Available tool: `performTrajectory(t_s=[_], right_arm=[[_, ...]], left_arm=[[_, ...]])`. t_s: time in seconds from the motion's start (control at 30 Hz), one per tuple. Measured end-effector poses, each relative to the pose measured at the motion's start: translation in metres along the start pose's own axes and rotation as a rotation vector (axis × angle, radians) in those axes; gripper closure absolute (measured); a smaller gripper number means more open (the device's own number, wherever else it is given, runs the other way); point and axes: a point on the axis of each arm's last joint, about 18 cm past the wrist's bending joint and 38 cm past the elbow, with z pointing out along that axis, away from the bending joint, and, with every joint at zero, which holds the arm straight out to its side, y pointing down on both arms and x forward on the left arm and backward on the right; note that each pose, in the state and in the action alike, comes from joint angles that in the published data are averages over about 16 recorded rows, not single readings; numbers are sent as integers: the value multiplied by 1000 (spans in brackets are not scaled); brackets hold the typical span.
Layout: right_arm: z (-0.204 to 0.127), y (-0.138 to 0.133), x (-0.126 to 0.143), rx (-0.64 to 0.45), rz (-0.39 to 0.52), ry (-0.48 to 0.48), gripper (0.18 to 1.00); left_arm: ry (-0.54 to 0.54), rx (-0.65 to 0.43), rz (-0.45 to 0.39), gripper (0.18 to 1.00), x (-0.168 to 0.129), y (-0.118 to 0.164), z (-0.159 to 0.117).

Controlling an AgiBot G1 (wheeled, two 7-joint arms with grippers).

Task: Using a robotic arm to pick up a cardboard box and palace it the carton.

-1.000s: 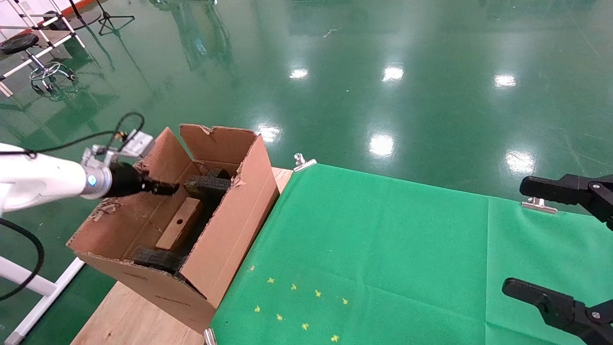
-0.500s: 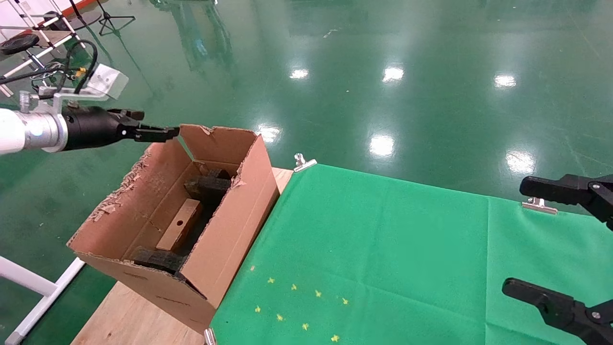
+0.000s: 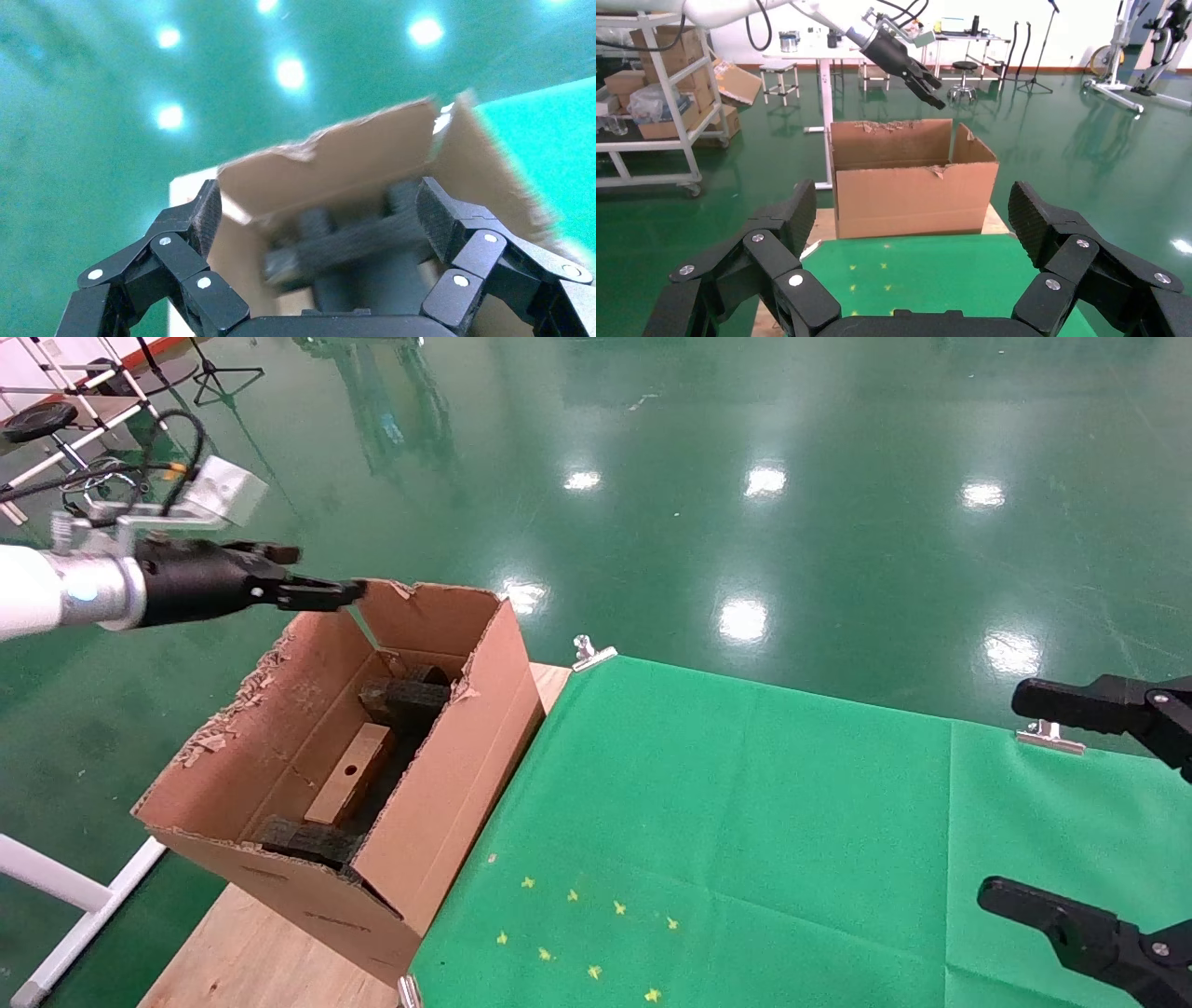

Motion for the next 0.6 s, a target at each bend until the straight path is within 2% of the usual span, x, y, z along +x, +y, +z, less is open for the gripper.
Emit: performTrajectory(t_s=[0.6], right_arm=[[0,0,0,0,0,0,178]], left_arm=[[334,188,95,184,90,-25,0]])
